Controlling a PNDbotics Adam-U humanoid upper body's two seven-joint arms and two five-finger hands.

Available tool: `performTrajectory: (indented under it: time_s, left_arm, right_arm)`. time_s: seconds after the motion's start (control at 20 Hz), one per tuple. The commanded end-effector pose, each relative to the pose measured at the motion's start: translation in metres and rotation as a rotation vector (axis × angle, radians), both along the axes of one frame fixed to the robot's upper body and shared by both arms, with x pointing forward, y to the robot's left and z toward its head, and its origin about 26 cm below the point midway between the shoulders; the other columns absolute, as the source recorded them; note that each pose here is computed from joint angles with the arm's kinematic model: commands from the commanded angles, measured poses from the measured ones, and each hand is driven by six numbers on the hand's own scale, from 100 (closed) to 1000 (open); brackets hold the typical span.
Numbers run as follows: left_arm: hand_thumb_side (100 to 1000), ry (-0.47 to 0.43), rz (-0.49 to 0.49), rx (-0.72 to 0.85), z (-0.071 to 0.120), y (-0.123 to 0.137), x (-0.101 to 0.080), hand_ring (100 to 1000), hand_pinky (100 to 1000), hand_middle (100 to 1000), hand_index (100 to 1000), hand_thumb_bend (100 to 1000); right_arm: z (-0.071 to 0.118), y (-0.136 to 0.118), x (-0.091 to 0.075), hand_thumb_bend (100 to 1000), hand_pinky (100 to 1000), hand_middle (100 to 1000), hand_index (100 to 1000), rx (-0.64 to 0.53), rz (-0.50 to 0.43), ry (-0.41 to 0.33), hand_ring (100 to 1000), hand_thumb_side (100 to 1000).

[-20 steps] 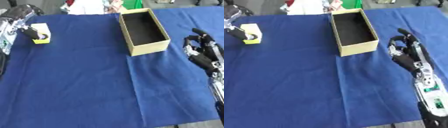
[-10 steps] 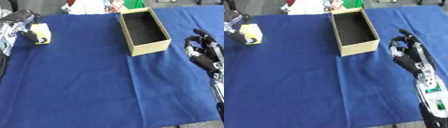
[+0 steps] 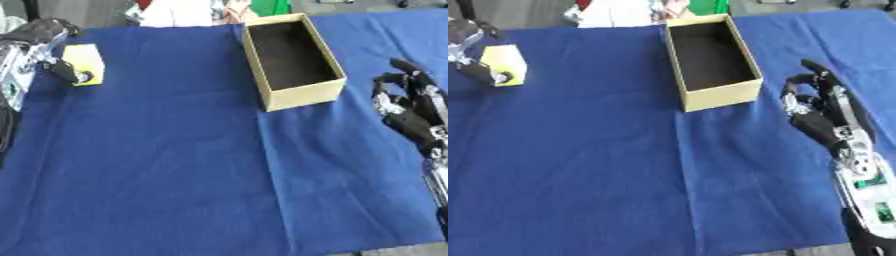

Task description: Pick up objects on the table and place them in the box.

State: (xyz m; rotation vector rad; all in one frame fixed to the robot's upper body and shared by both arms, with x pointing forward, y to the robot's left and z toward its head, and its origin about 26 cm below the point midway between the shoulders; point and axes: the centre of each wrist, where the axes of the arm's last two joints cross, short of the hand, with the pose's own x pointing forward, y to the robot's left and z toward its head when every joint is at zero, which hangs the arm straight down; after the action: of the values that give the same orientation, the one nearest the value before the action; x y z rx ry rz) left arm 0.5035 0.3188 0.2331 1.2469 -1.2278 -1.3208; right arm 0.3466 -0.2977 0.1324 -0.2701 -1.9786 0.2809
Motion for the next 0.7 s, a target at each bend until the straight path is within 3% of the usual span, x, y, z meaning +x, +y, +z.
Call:
performTrajectory:
  time_s: [0.05,0.35,0.5,0.7]
  left_arm:
    - [219,-0.028,0.027,0.01,0.013,0.014,-0.003,945,795,790,867,468]
    - [223,-0.001,0.037,0.014,0.003,0.016,-0.003,943,793,788,860,454]
    - [214,-0.018,0.038,0.023,0.002,0.016,-0.004,904,770,684,797,350]
    - [212,-0.044,0.036,0.029,0.002,0.015,-0.003,899,767,669,789,333]
  right_arm:
    - [0.012,-0.001,0.0,100,748,673,937,-0.01,0.007,-0.034,956,251]
    - [0.011,-0.001,0.0,100,748,674,938,-0.008,0.004,-0.032,957,246]
    - [0.011,-0.001,0.0,100,748,674,938,-0.006,0.004,-0.032,957,246]
    - [0.011,-0.001,0.0,100,748,674,938,-0.005,0.004,-0.033,957,246]
